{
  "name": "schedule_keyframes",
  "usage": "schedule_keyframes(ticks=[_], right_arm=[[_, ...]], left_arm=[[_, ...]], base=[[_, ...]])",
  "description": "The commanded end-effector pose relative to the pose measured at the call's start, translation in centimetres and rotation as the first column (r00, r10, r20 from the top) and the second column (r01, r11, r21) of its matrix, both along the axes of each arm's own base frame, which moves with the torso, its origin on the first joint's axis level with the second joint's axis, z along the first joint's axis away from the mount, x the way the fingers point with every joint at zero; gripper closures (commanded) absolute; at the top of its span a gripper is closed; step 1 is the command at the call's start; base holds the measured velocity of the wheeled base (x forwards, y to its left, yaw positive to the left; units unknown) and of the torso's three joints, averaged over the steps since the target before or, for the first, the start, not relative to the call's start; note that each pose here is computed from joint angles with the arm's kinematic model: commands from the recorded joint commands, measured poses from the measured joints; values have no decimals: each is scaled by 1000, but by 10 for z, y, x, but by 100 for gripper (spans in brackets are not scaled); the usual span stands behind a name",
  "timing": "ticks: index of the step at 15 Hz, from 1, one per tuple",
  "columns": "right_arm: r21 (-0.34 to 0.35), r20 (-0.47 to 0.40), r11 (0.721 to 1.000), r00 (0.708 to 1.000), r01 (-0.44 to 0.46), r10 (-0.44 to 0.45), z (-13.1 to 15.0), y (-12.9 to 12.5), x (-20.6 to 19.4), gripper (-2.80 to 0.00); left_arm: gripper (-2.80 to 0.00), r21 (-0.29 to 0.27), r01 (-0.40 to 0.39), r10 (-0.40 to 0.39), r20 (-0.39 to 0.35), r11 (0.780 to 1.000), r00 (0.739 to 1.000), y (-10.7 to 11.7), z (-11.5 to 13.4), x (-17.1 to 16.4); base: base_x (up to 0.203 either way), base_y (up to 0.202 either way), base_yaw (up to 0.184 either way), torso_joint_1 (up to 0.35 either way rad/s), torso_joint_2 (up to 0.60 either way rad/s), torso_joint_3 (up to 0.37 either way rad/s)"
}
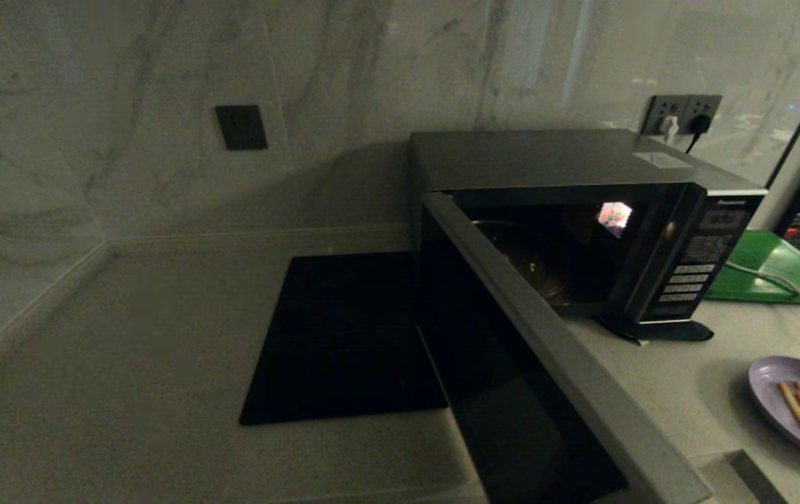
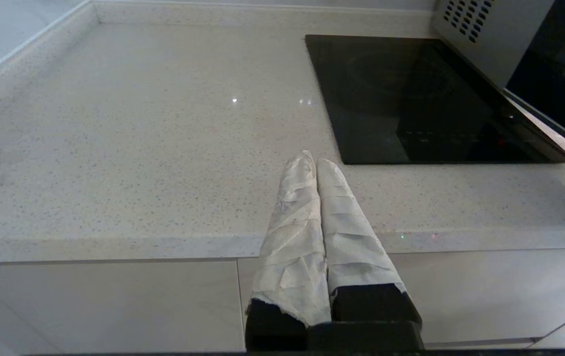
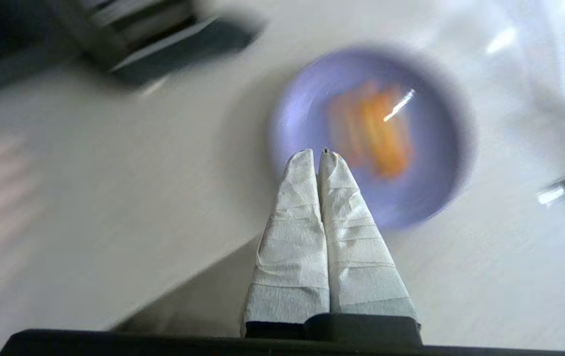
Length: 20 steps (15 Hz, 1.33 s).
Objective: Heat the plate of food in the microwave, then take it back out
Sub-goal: Put the plate in the microwave oven
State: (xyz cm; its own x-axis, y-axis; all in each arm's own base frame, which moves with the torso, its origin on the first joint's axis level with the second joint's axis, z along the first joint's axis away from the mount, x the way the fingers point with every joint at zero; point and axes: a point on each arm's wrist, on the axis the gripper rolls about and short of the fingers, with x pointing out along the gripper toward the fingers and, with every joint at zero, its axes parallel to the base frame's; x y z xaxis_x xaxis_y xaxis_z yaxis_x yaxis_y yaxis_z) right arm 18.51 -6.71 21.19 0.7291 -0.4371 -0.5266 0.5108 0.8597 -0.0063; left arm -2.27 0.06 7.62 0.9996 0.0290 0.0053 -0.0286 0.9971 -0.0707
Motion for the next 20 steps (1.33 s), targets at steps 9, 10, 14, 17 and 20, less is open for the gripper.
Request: schedule_keyframes(ticks=[9,10,14,17,20], right_arm=[[12,108,946,940,325,-324,21,-134,-8,0],[126,42,936,941,327,-335,20,-140,-13,0],[521,-165,764,923,381,-348,3,-154,-36,0],[644,-229,663,922,383,-311,-13,-153,-47,0],[741,-258,561,928,370,-270,-23,-152,-55,0]], left_arm=[[0,0,-1,1,1,1000,1000,0,0,0],[0,0,0,0,1,1000,1000,0,0,0],[0,0,-1,1,1,1000,1000,0,0,0],[0,-1,-2,2,1,1000,1000,0,0,0],[0,0,-2,2,1,1000,1000,0,0,0]], base=[[0,0,0,0,0,0],[0,0,0,0,0,0],[0,0,0,0,0,0],[0,0,0,0,0,0],[0,0,0,0,0,0]])
